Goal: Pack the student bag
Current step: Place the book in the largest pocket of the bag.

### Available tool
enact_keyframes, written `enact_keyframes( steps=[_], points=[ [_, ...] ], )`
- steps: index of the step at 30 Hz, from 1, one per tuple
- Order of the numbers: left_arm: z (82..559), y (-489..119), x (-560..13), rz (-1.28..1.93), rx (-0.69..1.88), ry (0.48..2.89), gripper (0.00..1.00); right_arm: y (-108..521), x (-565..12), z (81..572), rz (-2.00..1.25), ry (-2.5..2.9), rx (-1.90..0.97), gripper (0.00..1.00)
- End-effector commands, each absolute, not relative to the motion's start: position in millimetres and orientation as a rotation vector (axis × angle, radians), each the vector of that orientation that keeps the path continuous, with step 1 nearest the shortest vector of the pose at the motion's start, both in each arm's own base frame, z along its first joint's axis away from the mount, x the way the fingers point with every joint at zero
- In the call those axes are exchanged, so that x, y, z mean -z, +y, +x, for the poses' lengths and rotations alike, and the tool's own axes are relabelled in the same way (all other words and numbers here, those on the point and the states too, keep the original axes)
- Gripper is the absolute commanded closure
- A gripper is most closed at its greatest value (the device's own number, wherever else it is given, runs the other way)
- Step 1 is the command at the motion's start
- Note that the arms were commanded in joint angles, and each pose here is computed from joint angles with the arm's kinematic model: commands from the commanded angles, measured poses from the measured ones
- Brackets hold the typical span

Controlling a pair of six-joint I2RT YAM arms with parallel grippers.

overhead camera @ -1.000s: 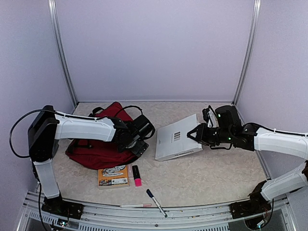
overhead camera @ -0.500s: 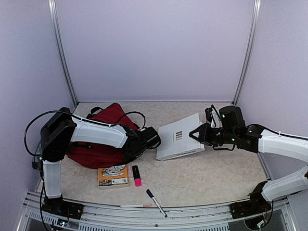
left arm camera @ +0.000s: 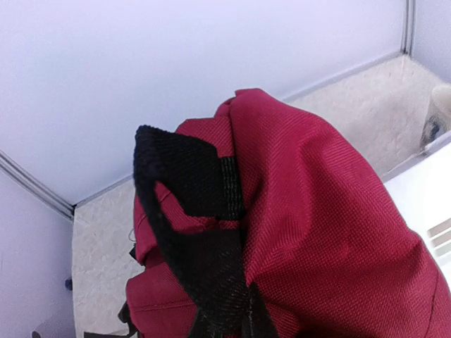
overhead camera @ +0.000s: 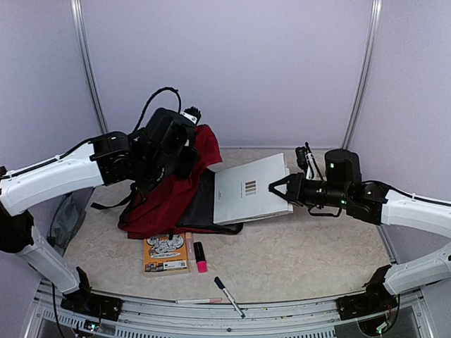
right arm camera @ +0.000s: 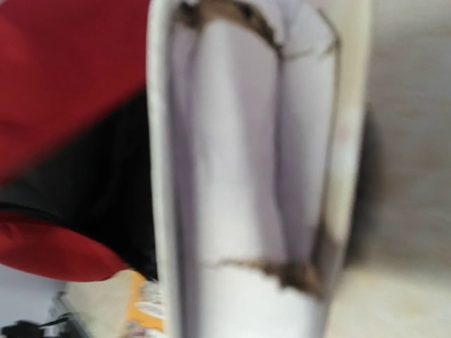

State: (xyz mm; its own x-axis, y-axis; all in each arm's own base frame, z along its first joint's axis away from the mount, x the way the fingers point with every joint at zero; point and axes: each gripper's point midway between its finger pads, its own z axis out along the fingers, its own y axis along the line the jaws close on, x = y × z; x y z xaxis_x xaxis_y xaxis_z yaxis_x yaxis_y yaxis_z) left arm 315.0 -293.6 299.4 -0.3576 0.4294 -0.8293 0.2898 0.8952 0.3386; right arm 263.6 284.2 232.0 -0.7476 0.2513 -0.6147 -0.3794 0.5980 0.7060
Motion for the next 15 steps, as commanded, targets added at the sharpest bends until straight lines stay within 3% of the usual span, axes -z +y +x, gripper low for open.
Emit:
enact_keyframes(
  steps=[1,15],
  points=[
    [300,-301,-359,0.495,0.021,1.856,1.0,324,-283,267,-0.168,1.943,-1.329,0.75],
    [260,-341,-413,0.566,0.365,1.677,1.0,371,-282,303,0.021,1.9,-1.441,0.75]
  ],
)
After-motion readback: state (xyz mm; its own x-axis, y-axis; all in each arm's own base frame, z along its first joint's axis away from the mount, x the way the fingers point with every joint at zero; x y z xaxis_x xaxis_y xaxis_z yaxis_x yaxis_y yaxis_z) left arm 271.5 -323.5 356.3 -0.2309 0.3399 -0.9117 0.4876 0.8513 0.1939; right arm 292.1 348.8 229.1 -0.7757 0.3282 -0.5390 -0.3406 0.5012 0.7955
